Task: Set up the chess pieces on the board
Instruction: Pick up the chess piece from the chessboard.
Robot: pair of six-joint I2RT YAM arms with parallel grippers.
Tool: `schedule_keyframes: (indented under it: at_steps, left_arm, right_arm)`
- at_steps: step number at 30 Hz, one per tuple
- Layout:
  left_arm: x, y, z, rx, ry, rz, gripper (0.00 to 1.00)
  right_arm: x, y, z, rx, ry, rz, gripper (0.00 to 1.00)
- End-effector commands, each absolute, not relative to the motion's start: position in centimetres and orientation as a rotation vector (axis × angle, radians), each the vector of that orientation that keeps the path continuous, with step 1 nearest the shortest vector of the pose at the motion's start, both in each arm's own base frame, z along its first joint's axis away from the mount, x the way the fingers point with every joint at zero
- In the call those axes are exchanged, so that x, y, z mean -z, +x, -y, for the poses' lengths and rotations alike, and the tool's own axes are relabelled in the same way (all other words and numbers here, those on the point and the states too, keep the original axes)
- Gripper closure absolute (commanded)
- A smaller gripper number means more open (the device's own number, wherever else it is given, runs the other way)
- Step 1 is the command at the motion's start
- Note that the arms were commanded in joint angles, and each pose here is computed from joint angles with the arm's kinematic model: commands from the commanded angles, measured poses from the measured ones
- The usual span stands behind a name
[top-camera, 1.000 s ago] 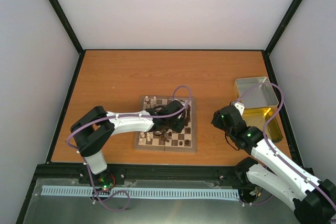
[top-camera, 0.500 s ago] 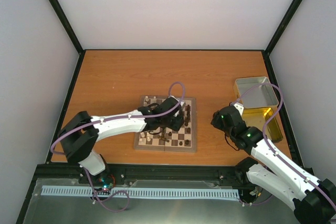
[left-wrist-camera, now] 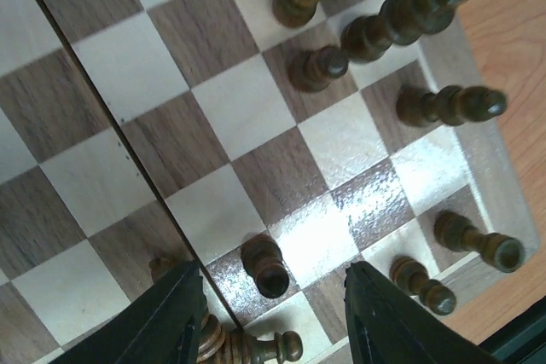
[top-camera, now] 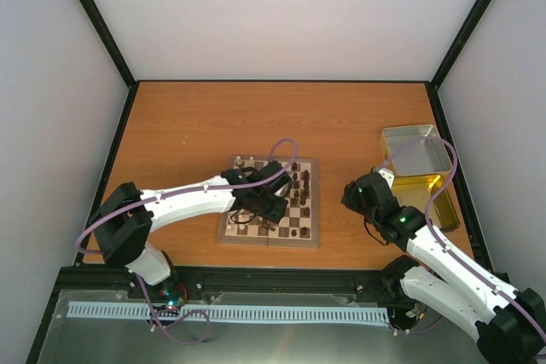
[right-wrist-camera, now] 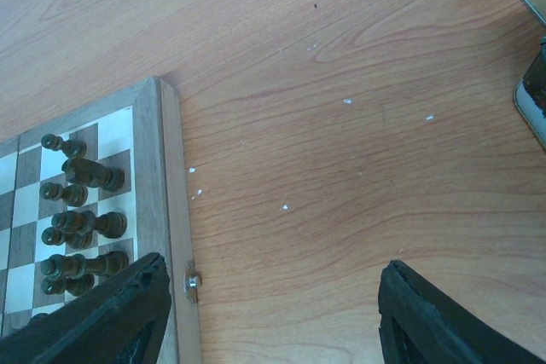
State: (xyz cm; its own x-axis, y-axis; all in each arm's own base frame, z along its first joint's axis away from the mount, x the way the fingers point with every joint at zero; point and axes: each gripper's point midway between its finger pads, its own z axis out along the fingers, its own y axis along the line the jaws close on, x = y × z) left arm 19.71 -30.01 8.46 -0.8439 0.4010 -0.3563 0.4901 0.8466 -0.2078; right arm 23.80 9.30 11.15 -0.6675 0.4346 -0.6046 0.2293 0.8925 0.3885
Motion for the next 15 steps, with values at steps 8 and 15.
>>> schedule_keyframes:
  at_steps: [8, 15]
  left_arm:
    - [-6.4, 19.0, 30.4, 0.387, 0.691, -2.819, 0.67]
    - [-5.8, 19.1, 30.8, 0.378, 0.721, -2.817, 0.85]
  right_arm:
    - [-11.4, 24.1, -9.0, -0.363, 0.503, -2.293, 0.33]
    - [-11.7, 24.2, -9.0, -0.359, 0.495, -2.287, 0.33]
